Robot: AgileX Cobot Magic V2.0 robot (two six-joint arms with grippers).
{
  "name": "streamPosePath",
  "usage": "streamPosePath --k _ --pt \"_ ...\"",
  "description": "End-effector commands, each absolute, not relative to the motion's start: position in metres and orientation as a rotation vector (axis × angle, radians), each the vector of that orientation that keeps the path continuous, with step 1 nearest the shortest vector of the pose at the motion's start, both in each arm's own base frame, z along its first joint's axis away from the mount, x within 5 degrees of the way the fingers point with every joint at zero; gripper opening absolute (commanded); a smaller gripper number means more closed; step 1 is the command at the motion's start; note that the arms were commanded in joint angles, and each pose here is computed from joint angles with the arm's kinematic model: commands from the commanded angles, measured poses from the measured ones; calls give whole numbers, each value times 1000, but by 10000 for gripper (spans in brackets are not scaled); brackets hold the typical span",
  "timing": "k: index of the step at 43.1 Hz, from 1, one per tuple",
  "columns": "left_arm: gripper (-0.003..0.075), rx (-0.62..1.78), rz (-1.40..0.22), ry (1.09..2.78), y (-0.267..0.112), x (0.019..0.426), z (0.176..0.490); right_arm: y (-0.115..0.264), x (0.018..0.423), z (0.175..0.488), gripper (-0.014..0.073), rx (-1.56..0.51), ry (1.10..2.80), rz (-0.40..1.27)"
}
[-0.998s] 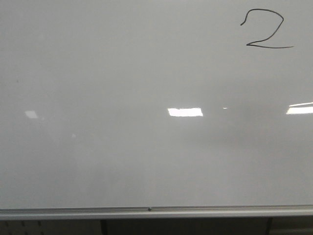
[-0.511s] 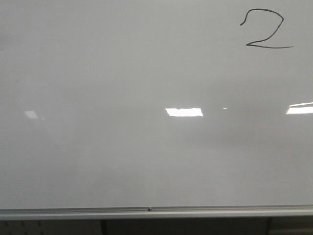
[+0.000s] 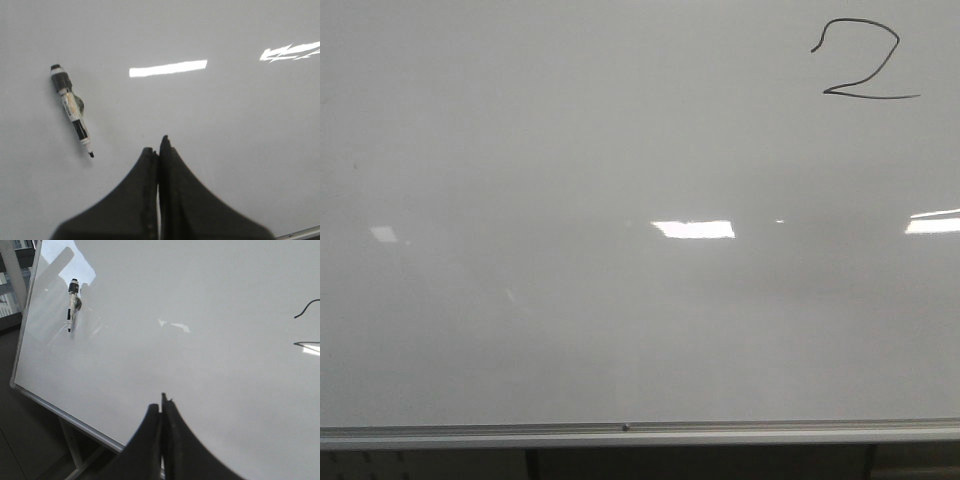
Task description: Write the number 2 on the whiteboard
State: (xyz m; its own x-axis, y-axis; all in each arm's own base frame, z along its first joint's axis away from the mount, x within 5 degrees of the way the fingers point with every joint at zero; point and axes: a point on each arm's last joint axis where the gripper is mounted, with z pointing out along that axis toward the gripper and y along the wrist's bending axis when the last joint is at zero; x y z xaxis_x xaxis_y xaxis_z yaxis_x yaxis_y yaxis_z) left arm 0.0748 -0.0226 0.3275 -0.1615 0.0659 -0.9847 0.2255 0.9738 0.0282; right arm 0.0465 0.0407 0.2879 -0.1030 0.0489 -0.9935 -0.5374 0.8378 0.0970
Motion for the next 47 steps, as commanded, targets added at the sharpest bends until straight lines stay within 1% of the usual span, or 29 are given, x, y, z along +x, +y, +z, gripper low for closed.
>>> streamPosePath --k 1,6,25,28,30,34,39,47 --pt "-20 188 -133 1615 -24 63 343 38 48 300 -95 -341 1555 512" --pt "-20 194 -124 1584 -26 56 345 38 48 300 -95 -341 1555 512" --pt "-20 179 -112 1571 -24 56 346 38 48 300 -95 -341 1555 512" --pt "-20 162 -98 1567 -22 58 343 38 48 300 -95 -341 1555 512" --pt "-20 157 -55 1563 -20 57 341 38 48 300 -95 -341 1555 512" --pt "-20 115 3 1569 -14 53 335 38 48 300 -95 -340 1555 511" --pt "-20 51 7 1550 -8 51 322 38 48 300 -95 -341 1555 512" --pt "-20 62 -63 1466 -5 51 290 38 48 300 -95 -341 1555 512"
